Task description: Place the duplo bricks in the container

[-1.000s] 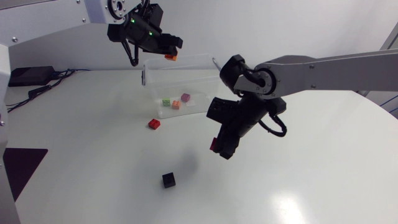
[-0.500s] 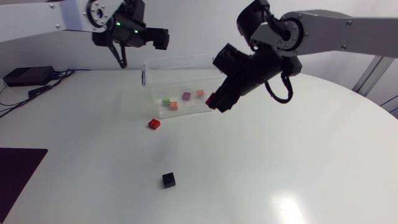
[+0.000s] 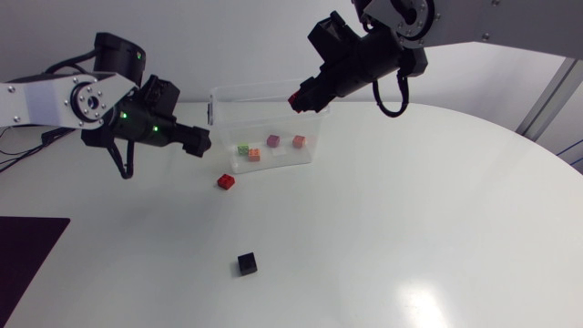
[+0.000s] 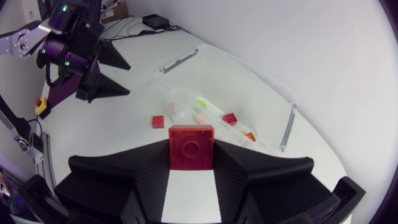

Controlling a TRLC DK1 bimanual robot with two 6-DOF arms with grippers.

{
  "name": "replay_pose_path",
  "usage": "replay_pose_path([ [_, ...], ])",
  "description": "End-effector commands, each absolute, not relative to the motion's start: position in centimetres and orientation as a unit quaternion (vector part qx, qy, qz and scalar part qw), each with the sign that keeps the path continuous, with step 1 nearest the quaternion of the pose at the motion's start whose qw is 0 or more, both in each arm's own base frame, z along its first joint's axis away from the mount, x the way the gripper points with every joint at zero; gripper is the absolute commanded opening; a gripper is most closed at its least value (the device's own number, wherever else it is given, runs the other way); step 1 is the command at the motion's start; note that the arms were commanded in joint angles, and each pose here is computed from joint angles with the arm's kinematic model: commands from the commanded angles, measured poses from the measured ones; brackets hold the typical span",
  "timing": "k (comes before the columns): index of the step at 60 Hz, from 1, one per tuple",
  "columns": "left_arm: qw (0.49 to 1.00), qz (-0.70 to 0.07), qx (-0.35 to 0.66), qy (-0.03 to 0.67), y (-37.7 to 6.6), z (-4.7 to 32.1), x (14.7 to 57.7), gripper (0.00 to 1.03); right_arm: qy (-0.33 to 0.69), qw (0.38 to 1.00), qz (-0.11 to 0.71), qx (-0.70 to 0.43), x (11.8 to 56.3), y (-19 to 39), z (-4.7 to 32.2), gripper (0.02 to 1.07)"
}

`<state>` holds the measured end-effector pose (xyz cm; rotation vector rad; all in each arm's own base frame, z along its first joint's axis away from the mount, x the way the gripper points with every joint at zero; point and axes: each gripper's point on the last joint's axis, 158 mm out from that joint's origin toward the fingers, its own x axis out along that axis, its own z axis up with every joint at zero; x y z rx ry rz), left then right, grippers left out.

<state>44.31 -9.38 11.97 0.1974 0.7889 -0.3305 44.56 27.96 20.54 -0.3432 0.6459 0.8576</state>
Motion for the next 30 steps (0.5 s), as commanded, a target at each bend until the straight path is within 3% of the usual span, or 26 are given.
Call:
replay_pose_path([
  [1,0.900,-0.174,0.095,0.388,-8.7,10.6,43.7,0.98,0.302,0.854,0.399,-0.142,46.1,28.5,20.7,0.22],
  [13,0.874,-0.188,0.095,0.437,-8.8,4.3,43.5,0.98,0.286,0.870,0.384,-0.117,49.1,29.0,20.8,0.22],
  [30,0.863,-0.203,0.101,0.452,-10.1,0.9,43.6,0.98,0.251,0.893,0.362,-0.091,52.2,29.5,21.1,0.21],
])
